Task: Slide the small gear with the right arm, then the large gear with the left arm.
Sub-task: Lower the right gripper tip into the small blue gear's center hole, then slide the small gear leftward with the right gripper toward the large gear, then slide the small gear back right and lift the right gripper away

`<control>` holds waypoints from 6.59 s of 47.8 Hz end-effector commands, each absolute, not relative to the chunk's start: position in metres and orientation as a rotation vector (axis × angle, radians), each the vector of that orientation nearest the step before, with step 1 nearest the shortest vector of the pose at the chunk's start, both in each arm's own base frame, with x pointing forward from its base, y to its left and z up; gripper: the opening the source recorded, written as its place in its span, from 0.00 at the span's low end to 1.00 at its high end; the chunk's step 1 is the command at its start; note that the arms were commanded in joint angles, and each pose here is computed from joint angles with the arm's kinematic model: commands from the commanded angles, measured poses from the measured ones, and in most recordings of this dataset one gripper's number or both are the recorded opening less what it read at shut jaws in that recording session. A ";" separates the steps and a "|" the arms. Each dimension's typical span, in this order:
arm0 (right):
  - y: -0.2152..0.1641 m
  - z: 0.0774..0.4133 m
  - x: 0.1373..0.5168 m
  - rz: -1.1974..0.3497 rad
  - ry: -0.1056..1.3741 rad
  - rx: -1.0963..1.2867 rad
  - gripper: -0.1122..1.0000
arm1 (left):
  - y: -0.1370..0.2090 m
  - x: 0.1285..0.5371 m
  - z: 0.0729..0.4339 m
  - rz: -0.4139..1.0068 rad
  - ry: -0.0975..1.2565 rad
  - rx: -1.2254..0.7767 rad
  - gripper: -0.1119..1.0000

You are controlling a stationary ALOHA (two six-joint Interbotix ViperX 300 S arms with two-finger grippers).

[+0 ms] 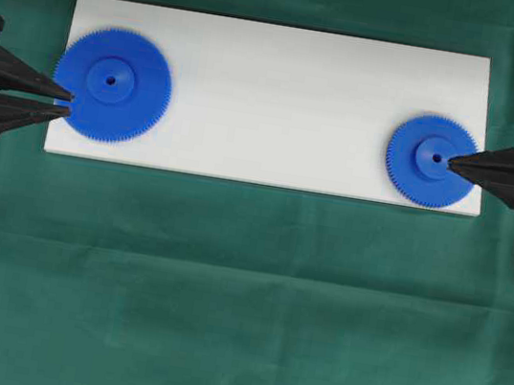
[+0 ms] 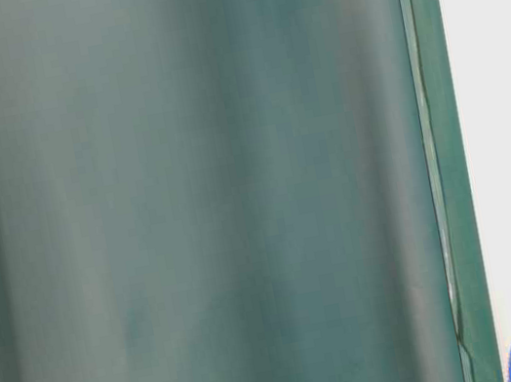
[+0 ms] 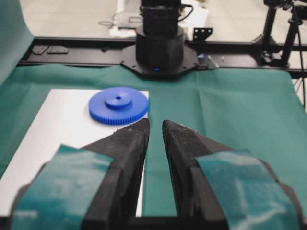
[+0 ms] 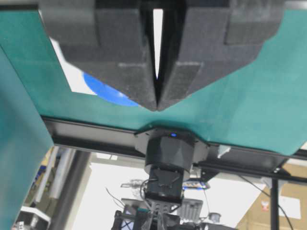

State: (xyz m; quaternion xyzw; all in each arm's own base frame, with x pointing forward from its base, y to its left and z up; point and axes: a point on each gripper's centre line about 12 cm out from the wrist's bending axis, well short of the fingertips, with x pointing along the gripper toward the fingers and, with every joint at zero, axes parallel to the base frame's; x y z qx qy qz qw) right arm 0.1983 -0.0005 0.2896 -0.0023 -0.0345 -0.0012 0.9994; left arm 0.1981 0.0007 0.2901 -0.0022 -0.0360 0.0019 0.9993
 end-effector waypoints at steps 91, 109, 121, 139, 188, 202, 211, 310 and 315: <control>-0.067 0.169 0.181 -0.426 0.744 0.351 0.56 | 0.009 0.199 0.289 0.048 -0.073 -0.025 0.10; -0.067 0.139 0.184 -0.428 0.779 0.366 0.56 | 0.009 0.199 0.288 0.047 -0.070 -0.027 0.10; -0.068 0.133 0.187 -0.427 0.782 0.366 0.56 | 0.009 0.199 0.287 0.049 -0.068 -0.035 0.10; -0.067 0.122 0.191 -0.424 0.799 0.379 0.56 | 0.009 0.199 0.286 0.047 -0.064 -0.035 0.10; -0.072 0.104 0.252 -0.355 0.787 0.340 0.56 | 0.009 0.198 0.281 0.049 -0.052 -0.038 0.10; -0.088 0.091 0.358 -0.267 0.817 0.218 0.56 | 0.009 0.195 0.279 0.047 -0.054 -0.062 0.10; -0.093 0.095 0.405 -0.230 0.794 0.146 0.56 | 0.009 0.192 0.272 0.046 -0.044 -0.113 0.10; -0.124 0.097 0.330 -0.392 0.950 0.215 0.56 | 0.007 0.166 0.261 0.043 -0.037 -0.148 0.10; -0.122 0.094 0.285 -0.452 0.976 0.282 0.56 | 0.008 0.165 0.260 0.045 -0.026 -0.148 0.10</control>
